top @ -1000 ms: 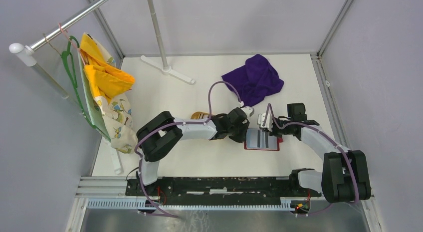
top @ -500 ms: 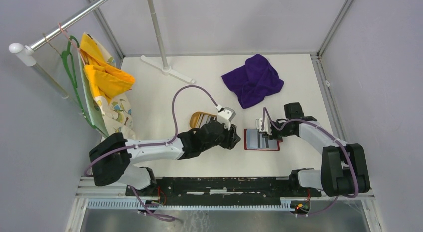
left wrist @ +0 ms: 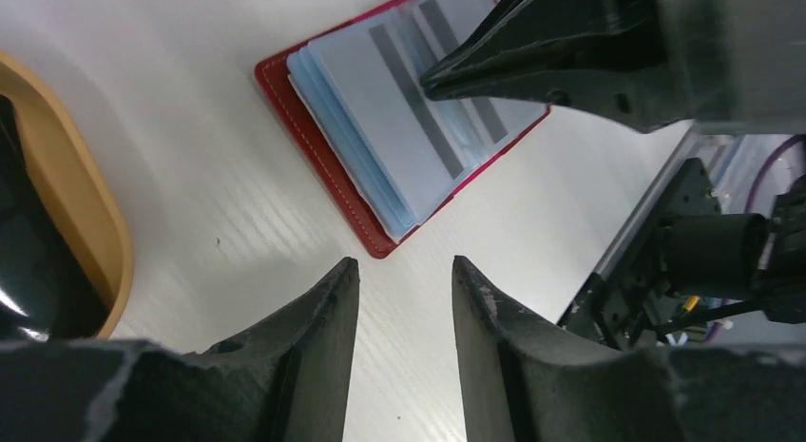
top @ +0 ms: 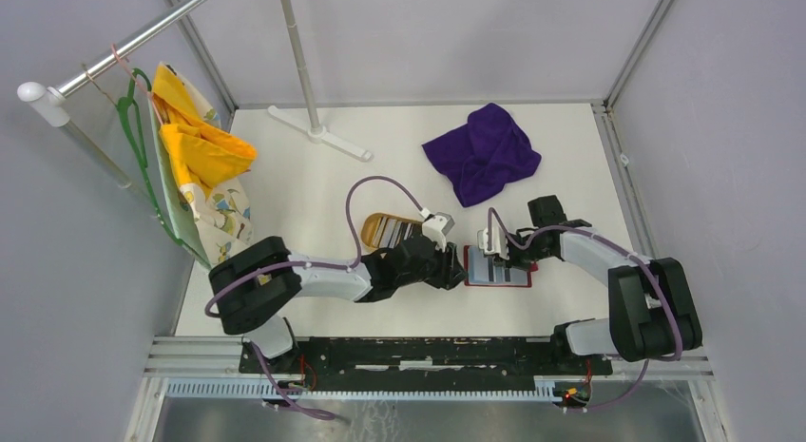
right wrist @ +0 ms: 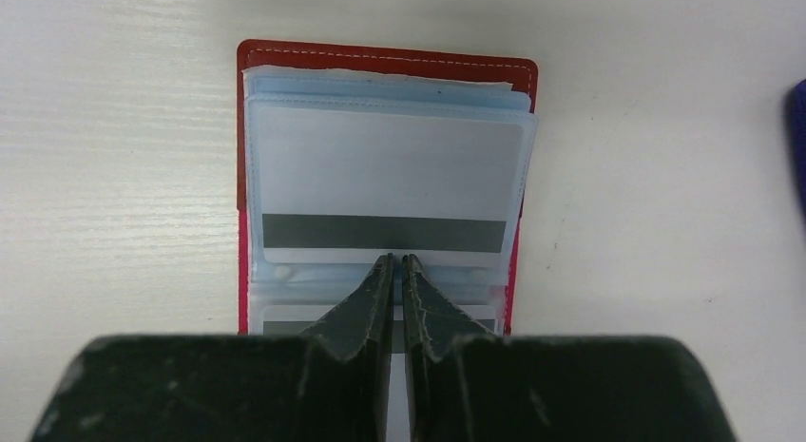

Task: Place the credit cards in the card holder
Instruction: Turn over the card slot in the card holder.

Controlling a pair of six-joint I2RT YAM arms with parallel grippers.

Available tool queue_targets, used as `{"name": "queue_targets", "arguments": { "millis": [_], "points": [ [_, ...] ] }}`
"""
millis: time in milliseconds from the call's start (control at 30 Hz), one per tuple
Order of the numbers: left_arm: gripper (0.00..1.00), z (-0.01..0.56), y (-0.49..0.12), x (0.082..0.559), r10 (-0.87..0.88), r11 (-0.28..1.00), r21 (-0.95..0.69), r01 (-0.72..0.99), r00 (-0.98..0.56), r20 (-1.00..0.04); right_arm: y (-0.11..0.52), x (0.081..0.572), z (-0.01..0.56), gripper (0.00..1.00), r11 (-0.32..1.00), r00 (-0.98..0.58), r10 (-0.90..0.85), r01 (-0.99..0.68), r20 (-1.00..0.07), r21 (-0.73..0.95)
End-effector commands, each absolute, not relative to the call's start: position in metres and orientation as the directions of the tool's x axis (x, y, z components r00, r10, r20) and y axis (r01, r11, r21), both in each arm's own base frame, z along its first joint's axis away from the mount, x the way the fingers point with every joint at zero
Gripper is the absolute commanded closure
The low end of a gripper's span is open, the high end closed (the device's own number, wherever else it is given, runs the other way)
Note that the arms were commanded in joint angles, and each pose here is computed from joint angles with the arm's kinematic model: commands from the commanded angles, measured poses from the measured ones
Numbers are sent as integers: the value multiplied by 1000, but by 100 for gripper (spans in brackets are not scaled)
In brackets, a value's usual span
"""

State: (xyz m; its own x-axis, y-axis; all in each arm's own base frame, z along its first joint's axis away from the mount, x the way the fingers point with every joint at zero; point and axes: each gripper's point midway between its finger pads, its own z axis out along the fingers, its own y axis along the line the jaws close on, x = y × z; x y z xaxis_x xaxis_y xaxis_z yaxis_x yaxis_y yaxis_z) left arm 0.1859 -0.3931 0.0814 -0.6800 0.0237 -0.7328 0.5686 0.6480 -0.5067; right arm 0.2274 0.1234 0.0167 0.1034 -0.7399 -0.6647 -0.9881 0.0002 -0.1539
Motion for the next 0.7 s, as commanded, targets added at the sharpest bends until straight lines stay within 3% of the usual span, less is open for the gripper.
{"name": "queue_targets", "arguments": {
  "millis": [0, 667],
  "points": [
    [54, 96, -420, 194, -84, 576, -633, 517, -734, -674, 126, 231, 15, 88, -22, 122, -757, -987, -642, -161],
    [51, 78, -441, 210, -111, 527, -726, 442, -812, -574, 125, 223, 5, 88, -38, 95, -775, -994, -624, -103]
  ]
}}
